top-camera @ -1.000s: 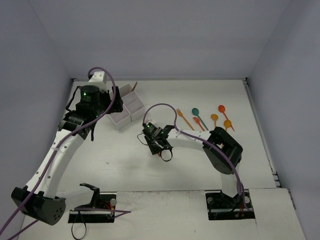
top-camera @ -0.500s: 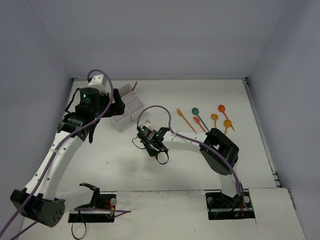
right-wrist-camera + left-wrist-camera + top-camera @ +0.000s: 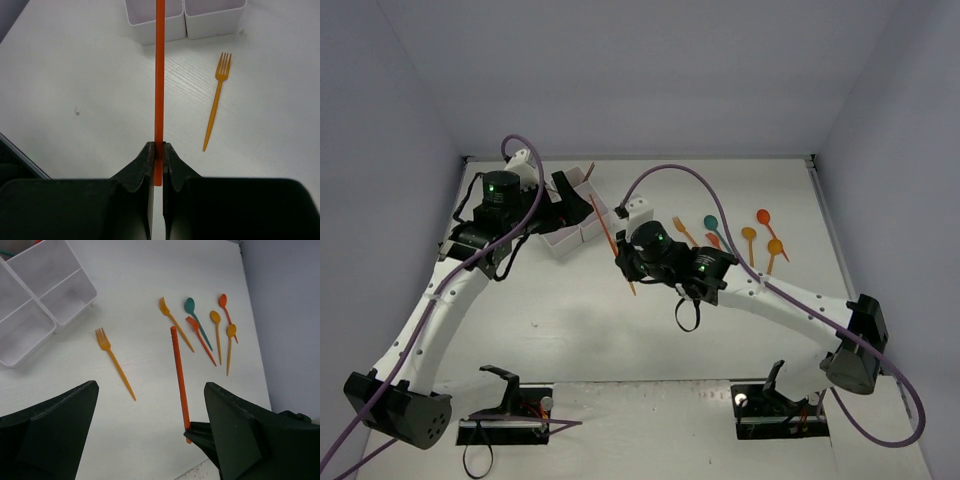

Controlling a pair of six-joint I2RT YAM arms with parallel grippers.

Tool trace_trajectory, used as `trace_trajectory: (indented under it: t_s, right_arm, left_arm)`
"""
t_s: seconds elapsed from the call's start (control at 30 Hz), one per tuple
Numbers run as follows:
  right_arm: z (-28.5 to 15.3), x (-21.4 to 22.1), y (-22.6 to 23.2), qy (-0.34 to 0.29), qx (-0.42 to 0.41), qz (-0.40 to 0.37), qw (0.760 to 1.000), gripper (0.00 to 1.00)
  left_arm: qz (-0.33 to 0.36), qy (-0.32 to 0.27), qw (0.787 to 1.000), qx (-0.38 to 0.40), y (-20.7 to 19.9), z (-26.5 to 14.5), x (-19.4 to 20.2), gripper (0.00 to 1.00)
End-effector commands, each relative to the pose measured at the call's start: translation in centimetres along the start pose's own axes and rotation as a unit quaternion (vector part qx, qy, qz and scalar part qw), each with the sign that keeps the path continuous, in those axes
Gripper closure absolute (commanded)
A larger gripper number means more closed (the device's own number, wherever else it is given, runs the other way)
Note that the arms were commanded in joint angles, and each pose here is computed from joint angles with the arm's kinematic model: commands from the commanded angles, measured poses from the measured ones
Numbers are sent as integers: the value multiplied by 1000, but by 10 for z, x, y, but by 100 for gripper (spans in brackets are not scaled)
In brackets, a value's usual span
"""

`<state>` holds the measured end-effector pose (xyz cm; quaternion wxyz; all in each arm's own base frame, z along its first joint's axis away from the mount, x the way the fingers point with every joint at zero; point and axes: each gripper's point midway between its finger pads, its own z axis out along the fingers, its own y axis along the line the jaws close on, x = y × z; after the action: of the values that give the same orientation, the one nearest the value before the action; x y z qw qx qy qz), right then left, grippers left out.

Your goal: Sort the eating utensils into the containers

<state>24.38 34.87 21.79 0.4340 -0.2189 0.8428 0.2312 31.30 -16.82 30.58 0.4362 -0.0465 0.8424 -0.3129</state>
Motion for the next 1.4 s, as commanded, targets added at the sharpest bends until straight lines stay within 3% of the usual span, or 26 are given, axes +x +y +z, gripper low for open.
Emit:
trace_trajectory:
  t_s: [0.0,0.3,0.4,0.5,0.7,0.77,0.83,1.03,1.1,1.23,1.37]
  right_arm:
    - [-9,-26,1,-59,-5,3,998,100]
    - [-22,-41,3,-85,-15,7,996,100]
    - [-26,-49,5,-101,-19,11,995,100]
    - [-27,-49,3,-105,-17,12,994,100]
    - [-26,-48,0,-105,-11,14,994,100]
    - [-24,-46,-1,-103,-7,14,995,99]
    - [-23,-45,-2,-102,-5,14,995,89]
    - [-18,-39,-13,-98,17,17,995,30]
    - [-18,-37,-20,-98,28,21,995,18]
    - [-20,-29,-39,-96,51,28,994,11]
    - [-24,-19,-67,-89,73,53,992,10]
  left_arm:
    - [-3,-39,996,85,-50,-3,-33,15]
    - [7,-41,992,117,-74,16,-29,15]
    - [10,-41,993,109,-74,22,-27,21]
    - [18,-41,994,100,-75,29,-25,36]
    - [18,-45,994,96,-81,37,-26,84]
    - [19,-49,994,99,-83,37,-28,96]
    - [21,-56,993,101,-84,37,-31,100]
    - [53,-95,992,71,-73,39,-48,100]
    - [89,-123,988,38,-63,41,-63,100]
    - [176,-171,969,-34,-44,50,-96,100]
    - [265,-229,927,-131,-17,73,-141,100]
